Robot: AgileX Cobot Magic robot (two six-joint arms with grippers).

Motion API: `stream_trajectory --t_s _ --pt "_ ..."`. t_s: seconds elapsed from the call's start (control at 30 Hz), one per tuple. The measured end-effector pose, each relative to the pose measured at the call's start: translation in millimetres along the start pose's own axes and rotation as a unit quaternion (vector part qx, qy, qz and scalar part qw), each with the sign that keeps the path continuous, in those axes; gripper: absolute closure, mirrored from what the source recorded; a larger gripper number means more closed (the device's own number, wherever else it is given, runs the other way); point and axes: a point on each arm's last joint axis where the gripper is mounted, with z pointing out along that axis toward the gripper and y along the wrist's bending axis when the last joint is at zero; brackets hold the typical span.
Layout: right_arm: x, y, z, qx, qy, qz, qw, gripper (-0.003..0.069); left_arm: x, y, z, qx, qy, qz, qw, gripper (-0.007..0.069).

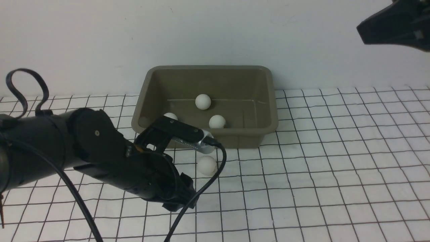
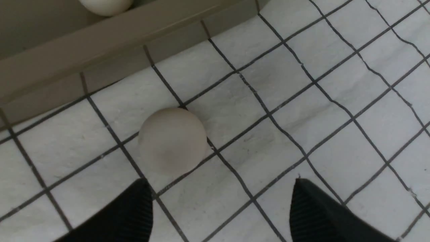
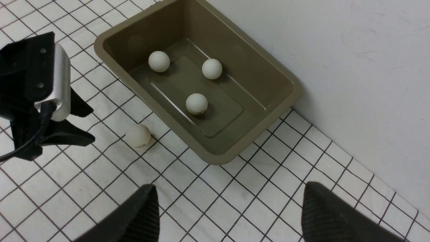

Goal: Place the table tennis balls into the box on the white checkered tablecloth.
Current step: 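Reach for and grasp a ping pong ball on the table beside the basket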

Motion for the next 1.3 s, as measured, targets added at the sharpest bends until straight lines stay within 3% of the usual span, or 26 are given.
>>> stream_trajectory --t_s 0.17,0.37,0.9,1.0,1.13,1.3 --pt "-1 1 0 -0.007 -0.004 0.002 1.0 0.0144 3 5 17 -0.004 -0.007 0.003 1.0 0.0132" --pt "-1 2 0 -0.01 -0.006 0.003 1.0 0.0144 1 7 34 -0.002 -0.005 0.06 0.998 0.0132" --pt "-1 2 0 -0.01 -0.006 -0.006 1.0 0.0144 8 13 60 -0.002 0.02 0.056 0.998 0.0137" --pt "-1 2 0 -0.01 -0.006 -0.007 1.0 0.0144 9 14 61 -0.002 0.022 0.055 0.998 0.0179" --pt "-1 2 0 -0.01 -0.006 -0.007 1.0 0.0144 10 14 62 -0.002 0.024 0.055 0.998 0.0295" --pt "-1 2 0 -0.01 -0.006 -0.008 1.0 0.0144 10 12 62 0.01 0.021 0.057 0.998 0.0297"
